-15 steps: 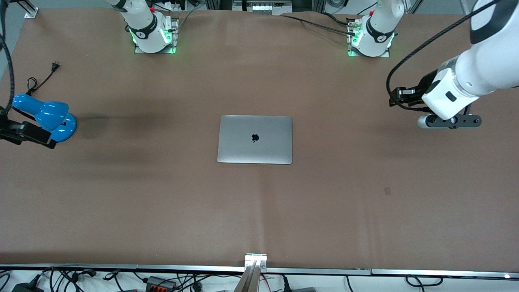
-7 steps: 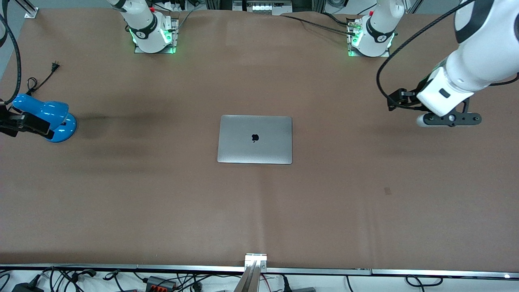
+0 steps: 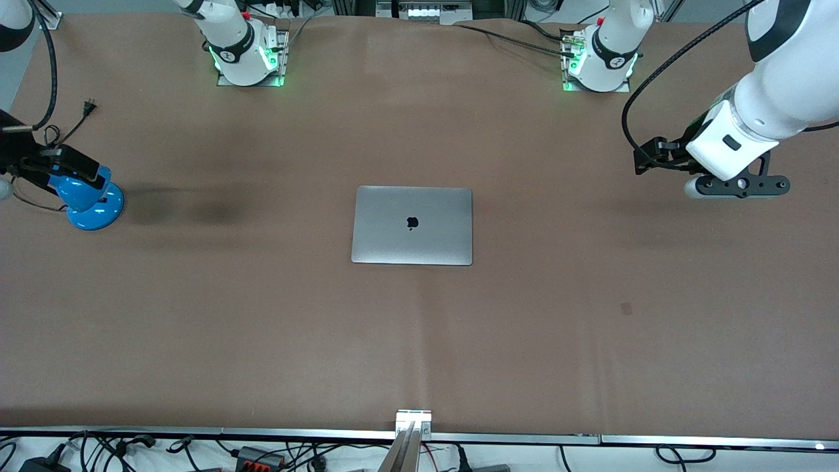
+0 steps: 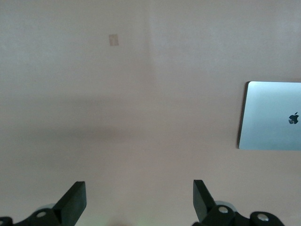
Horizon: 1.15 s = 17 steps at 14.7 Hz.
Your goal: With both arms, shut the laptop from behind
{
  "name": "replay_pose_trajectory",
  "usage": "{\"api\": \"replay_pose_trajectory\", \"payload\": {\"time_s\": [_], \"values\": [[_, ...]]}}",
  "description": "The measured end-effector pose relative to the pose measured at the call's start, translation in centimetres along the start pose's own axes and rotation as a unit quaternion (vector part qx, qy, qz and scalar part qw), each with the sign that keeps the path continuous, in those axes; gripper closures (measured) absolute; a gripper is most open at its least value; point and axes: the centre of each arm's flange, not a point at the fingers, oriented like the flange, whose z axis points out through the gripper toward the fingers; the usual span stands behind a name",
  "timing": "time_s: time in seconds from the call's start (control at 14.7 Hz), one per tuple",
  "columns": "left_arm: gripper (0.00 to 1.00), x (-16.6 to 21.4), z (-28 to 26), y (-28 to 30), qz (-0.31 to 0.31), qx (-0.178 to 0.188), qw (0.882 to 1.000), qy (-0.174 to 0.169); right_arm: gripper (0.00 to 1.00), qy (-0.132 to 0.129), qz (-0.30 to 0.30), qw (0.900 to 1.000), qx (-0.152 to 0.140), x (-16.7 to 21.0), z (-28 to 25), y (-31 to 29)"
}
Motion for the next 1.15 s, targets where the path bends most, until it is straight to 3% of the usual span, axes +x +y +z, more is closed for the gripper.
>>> {"api": "replay_pose_trajectory", "payload": {"time_s": [0.54,0.81,1.15], "values": [[0.00,-0.5,-0.4,-1.8,-0.013,-0.001,1.000,0.009,0.00,-0.001,-0.001,1.000,0.000,-0.2,0.0,-0.1],[0.00,-0.1,-0.6,-3.5,0.024,-0.003,1.000,0.017,0.00,-0.004,-0.002,1.000,0.000,-0.3,0.1,-0.2],[0.00,0.2,-0.6,-5.2,0.028,-0.004,0.999,0.017,0.00,-0.004,-0.003,1.000,0.001,-0.7,-0.5,-0.2]]}}
